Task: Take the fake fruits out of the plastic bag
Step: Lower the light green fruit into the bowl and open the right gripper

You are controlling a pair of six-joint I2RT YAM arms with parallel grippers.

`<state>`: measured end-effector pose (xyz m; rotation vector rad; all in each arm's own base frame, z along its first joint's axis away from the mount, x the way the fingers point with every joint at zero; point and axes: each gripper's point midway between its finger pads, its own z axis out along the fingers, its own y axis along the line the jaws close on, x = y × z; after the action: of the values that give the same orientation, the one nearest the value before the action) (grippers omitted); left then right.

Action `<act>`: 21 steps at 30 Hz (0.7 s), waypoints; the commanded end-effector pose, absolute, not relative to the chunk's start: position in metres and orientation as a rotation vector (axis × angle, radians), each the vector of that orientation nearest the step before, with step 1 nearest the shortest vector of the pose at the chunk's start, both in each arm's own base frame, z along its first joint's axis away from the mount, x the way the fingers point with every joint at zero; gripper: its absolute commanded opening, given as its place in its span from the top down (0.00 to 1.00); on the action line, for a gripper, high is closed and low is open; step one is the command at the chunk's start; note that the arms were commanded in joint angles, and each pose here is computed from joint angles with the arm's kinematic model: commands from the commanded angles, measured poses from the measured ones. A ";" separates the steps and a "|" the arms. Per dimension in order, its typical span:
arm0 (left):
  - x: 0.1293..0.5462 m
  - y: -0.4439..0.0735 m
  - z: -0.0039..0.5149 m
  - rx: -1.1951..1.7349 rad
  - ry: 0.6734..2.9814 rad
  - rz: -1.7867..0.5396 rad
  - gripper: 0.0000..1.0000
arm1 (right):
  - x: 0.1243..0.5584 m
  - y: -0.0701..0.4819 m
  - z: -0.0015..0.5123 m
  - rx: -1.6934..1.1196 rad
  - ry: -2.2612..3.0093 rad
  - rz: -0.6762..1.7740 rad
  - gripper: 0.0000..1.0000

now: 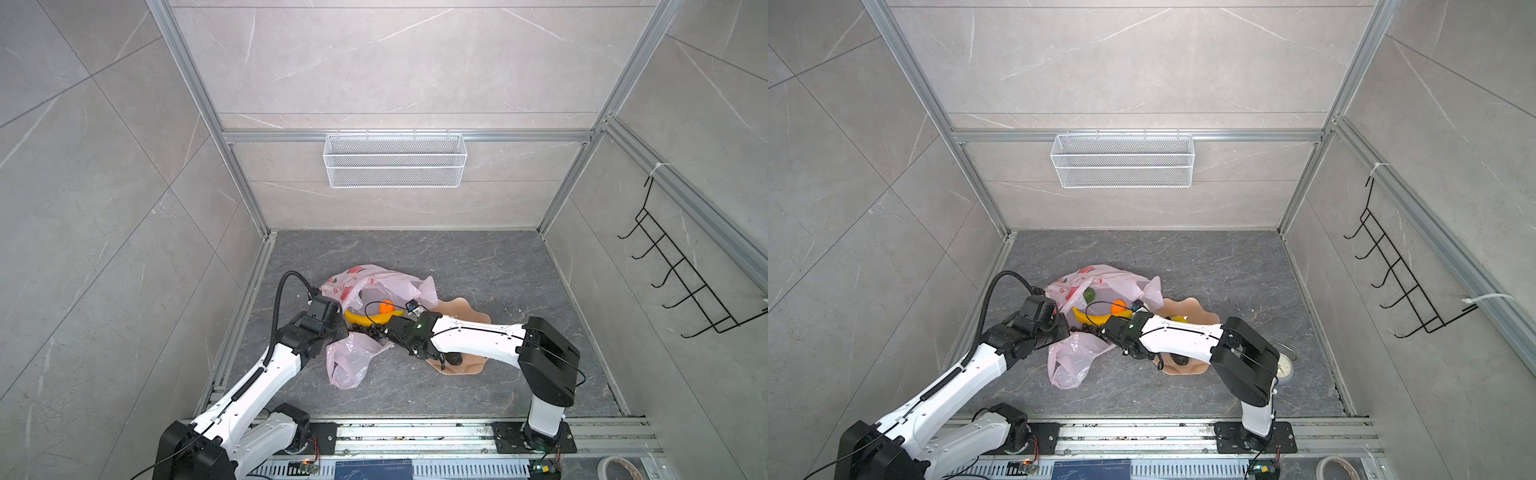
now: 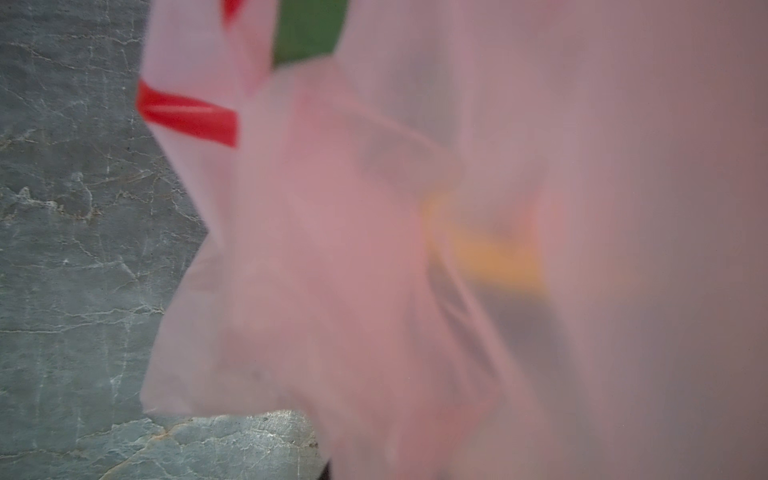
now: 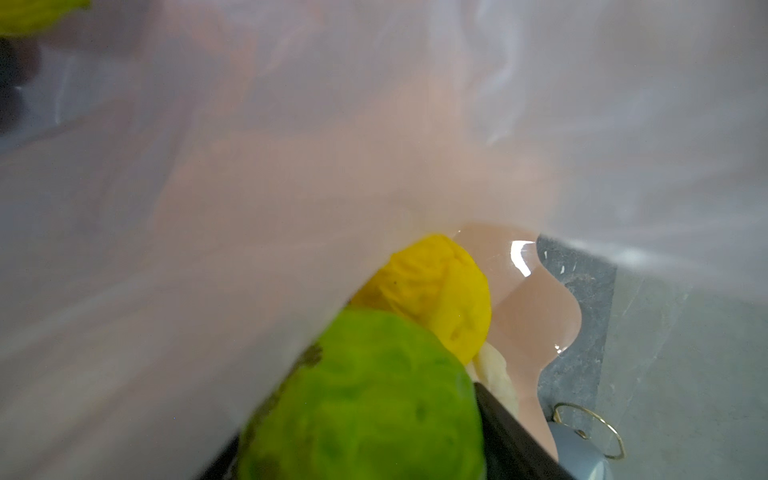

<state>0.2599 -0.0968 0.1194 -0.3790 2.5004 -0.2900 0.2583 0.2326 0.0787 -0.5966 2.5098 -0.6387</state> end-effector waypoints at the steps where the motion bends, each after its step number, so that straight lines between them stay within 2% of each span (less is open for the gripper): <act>1: 0.264 -0.096 0.126 -0.377 2.473 -0.298 0.90 | 0.258 0.235 0.080 -0.598 2.508 -0.659 0.21; 6: 0.263 -0.095 0.126 -0.374 2.477 -0.290 0.90 | 0.254 0.242 0.081 -0.611 2.537 -0.595 0.14; 21: 0.264 -0.095 0.124 -0.371 2.479 -0.286 0.90 | 0.241 0.247 0.106 -0.562 2.579 -0.393 0.14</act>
<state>0.2601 -0.0963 0.1194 -0.3812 2.4996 -0.2885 0.2455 0.2461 0.0902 -0.5920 2.5808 -0.4609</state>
